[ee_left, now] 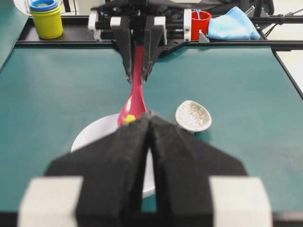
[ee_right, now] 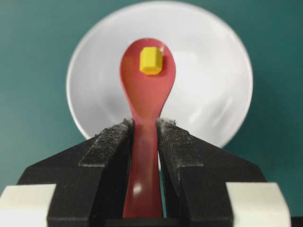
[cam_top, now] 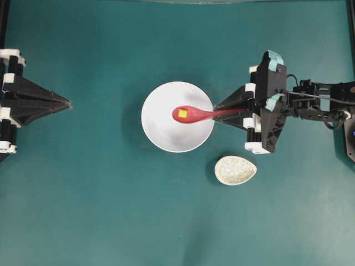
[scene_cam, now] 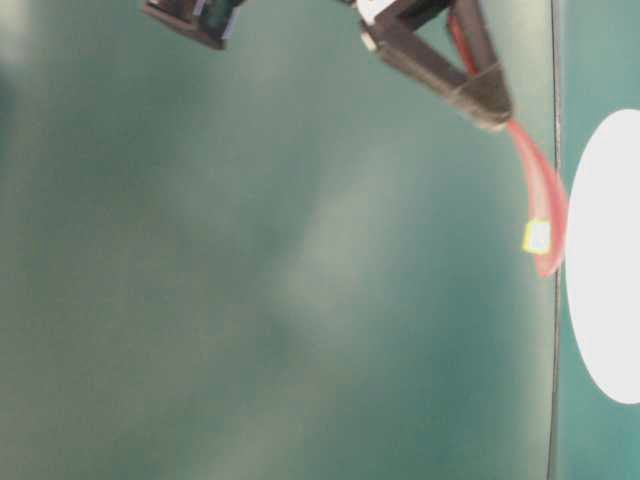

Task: Scoop the yellow hexagonal prism block from the bowl with a spoon using the right arm.
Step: 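Raise the loaded spoon higher and hold it above the bowl rim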

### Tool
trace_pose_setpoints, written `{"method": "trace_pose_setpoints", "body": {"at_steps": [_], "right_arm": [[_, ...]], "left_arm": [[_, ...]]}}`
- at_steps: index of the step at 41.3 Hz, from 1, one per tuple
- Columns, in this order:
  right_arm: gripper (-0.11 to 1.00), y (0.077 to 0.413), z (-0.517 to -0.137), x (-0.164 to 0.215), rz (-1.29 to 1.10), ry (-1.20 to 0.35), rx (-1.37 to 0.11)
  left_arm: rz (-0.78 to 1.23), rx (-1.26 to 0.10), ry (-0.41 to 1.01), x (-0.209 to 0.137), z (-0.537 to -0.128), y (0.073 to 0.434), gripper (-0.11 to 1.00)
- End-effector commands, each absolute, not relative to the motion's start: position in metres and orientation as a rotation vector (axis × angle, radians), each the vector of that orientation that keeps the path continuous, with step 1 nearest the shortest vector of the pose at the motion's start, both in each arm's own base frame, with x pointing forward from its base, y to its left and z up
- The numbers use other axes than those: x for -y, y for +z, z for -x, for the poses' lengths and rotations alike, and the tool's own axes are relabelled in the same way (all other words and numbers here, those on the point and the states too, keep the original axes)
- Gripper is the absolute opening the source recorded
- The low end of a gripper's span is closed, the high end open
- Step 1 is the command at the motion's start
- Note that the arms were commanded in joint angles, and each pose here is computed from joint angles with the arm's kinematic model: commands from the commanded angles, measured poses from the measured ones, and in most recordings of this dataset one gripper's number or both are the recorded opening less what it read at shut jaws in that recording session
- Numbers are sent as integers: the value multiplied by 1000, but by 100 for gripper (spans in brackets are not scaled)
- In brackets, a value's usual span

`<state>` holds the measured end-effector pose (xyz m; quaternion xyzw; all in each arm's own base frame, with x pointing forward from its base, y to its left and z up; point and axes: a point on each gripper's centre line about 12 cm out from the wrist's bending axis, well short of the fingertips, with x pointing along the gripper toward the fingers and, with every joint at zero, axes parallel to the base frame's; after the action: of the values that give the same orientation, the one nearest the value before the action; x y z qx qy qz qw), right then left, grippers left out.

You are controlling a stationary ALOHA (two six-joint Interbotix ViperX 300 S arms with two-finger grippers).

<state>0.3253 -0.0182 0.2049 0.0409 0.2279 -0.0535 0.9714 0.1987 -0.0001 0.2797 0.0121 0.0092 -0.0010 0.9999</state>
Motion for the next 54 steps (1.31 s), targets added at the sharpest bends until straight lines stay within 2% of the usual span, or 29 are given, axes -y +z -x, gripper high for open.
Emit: {"method": "trace_pose_setpoints", "body": {"at_steps": [1, 15, 31, 45, 54], "right_arm": [[24, 230, -332, 19, -45, -100, -382], [24, 255, -343, 24, -12, -104, -320], [24, 258, -343, 27, -13, -112, -311], [24, 282, -335, 37, -18, -139, -254], [24, 281, -333, 35, -33, -132, -269]], "left_arm": [[-29, 11, -1, 0, -201, 291, 2], [-29, 15, -2, 0, -201, 292, 2], [-27, 17, -2, 0, -201, 293, 2], [-26, 20, -1, 0, -202, 294, 2], [-26, 34, -1, 0, -202, 300, 2]]}}
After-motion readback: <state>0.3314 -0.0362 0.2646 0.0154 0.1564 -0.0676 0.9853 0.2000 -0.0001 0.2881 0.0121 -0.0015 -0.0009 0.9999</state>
